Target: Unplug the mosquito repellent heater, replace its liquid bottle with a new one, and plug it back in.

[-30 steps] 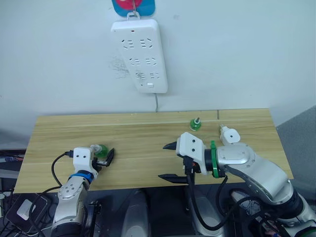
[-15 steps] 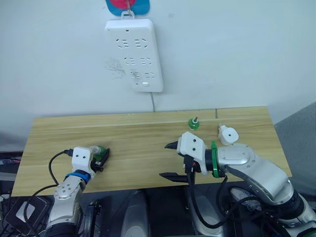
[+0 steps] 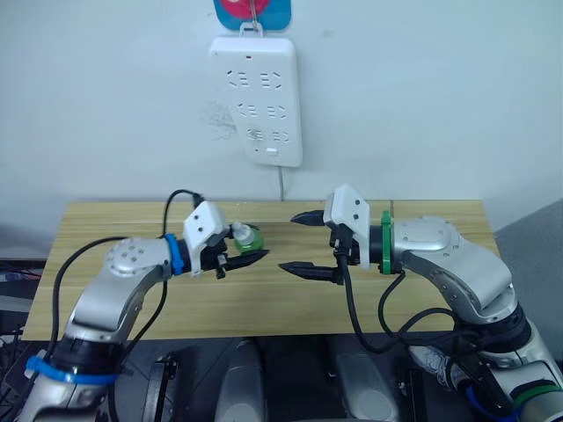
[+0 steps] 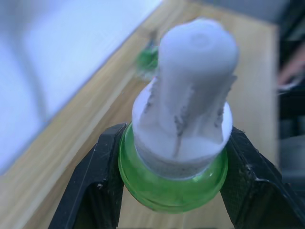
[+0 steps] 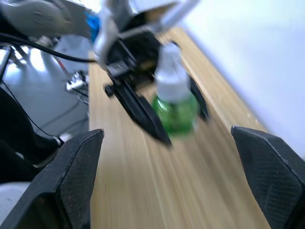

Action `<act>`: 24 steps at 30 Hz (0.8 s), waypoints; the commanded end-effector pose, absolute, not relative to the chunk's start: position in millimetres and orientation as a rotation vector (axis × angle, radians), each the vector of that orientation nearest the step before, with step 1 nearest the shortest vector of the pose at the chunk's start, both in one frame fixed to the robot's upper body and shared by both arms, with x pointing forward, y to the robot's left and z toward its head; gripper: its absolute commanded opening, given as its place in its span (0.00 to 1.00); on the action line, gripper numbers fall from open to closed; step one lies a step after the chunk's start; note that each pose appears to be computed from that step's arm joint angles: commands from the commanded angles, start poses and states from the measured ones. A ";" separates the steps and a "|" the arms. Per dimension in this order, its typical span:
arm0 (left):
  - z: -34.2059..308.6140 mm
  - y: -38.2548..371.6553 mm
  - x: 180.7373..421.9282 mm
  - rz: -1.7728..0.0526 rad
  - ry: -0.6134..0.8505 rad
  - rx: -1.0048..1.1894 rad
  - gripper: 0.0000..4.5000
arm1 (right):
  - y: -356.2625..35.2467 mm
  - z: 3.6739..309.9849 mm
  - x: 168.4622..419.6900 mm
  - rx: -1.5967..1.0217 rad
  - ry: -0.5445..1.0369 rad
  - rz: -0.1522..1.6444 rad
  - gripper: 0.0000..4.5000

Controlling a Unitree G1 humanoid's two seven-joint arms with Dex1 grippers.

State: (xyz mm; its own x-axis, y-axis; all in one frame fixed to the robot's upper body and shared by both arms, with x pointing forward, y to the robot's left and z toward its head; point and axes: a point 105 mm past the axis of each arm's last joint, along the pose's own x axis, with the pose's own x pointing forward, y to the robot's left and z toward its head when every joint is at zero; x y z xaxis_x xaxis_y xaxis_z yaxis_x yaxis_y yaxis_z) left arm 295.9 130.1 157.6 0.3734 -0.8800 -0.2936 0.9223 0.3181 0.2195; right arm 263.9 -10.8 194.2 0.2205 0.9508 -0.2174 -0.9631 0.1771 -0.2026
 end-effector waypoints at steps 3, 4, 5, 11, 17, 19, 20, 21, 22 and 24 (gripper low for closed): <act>173.1 114.6 288.5 -1.347 0.120 0.451 0.50 | -3.5 204.9 266.2 -0.281 0.009 1.361 1.00; 175.0 113.0 288.6 -1.362 0.118 0.459 0.50 | -2.1 205.7 267.9 -0.277 0.005 1.356 1.00; 176.2 111.5 287.8 -1.383 0.119 0.471 0.50 | -0.3 207.1 269.5 -0.272 0.001 1.351 1.00; 176.7 110.0 289.0 -1.413 0.113 0.511 0.50 | 8.0 209.8 273.6 -0.245 -0.004 1.342 1.00; 176.0 111.1 289.3 -1.427 0.112 0.510 0.50 | 12.3 211.4 272.6 -0.250 -0.027 1.350 0.79; 175.7 111.3 289.7 -1.428 0.112 0.509 0.50 | 13.4 210.7 271.2 -0.250 -0.025 1.359 0.63; 175.8 111.2 289.6 -1.429 0.109 0.510 0.50 | 14.2 209.2 270.1 -0.256 -0.022 1.364 0.55; 176.4 110.6 289.4 -1.431 0.104 0.511 0.50 | 14.9 207.2 269.5 -0.264 -0.017 1.366 0.46; 176.8 110.1 289.2 -1.433 0.100 0.511 0.50 | 15.3 205.8 269.3 -0.271 -0.014 1.367 0.38; 178.3 108.2 289.2 -1.434 0.089 0.510 0.50 | 15.7 203.7 269.9 -0.279 -0.009 1.363 0.23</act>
